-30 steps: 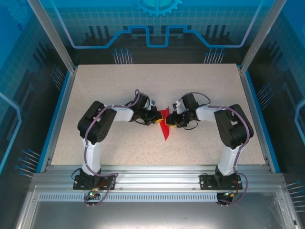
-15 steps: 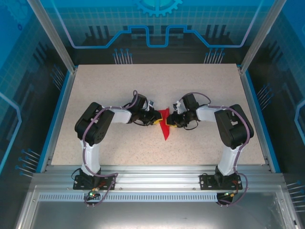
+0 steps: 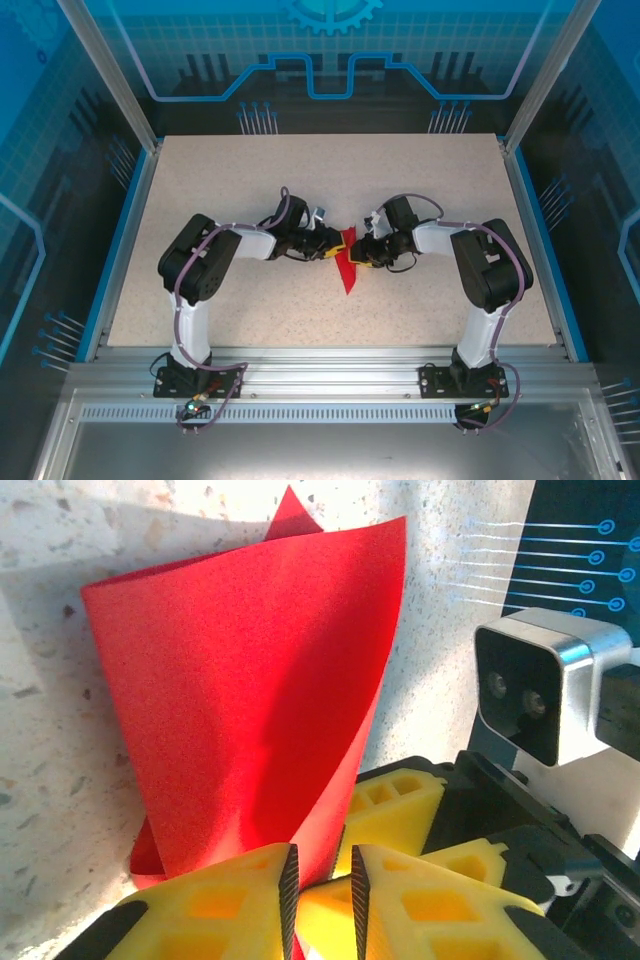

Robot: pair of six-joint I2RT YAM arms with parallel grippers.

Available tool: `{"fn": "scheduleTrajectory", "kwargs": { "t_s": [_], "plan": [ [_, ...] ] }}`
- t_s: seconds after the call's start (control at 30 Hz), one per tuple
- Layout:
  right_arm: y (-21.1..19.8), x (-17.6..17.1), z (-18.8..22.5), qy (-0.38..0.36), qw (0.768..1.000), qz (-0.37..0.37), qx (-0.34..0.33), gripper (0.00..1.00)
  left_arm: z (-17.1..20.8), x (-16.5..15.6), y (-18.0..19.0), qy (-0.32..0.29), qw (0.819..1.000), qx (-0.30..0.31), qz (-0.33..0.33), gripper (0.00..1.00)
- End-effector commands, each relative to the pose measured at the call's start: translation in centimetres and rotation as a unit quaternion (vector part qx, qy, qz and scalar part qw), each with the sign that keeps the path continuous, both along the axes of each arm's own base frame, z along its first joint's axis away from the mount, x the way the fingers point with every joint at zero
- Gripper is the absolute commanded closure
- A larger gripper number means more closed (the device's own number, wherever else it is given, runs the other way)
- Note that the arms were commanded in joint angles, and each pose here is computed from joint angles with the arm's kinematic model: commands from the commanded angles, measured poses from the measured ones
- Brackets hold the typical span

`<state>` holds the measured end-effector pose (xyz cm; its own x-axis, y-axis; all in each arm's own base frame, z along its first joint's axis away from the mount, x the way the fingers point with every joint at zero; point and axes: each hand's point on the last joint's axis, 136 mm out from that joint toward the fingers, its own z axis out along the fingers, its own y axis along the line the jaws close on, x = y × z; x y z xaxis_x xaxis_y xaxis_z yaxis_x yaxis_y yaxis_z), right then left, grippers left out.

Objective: Fold a paper plane with a square sheet of paper (fold left side to right side)
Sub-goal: Fold the wing for the fifth time at the center of the table.

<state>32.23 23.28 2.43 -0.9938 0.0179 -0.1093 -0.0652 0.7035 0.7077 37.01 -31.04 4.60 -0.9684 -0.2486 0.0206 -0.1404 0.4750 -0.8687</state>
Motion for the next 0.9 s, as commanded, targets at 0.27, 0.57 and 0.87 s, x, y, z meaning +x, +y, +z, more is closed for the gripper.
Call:
{"fn": "scheduleTrajectory", "kwargs": {
  "t_s": [0.27, 0.57, 0.87],
  "plan": [
    [-0.1, -0.2, 0.5, 0.004, 1.0, 0.0, 0.012, 0.71, -1.2, -0.1, -0.7, 0.02, 1.0, -0.009, -0.012, 0.73],
    [0.0, -0.1, 0.5, 0.005, 1.0, 0.0, 0.014, 0.71, -1.2, -0.2, -1.2, 0.02, 1.0, -0.014, -0.015, 0.73],
    [0.1, -0.1, 0.4, 0.006, 1.0, 0.001, 0.015, 0.71, -1.2, -0.4, -1.9, 0.021, 0.999, -0.018, -0.024, 0.73]
  ]
}}
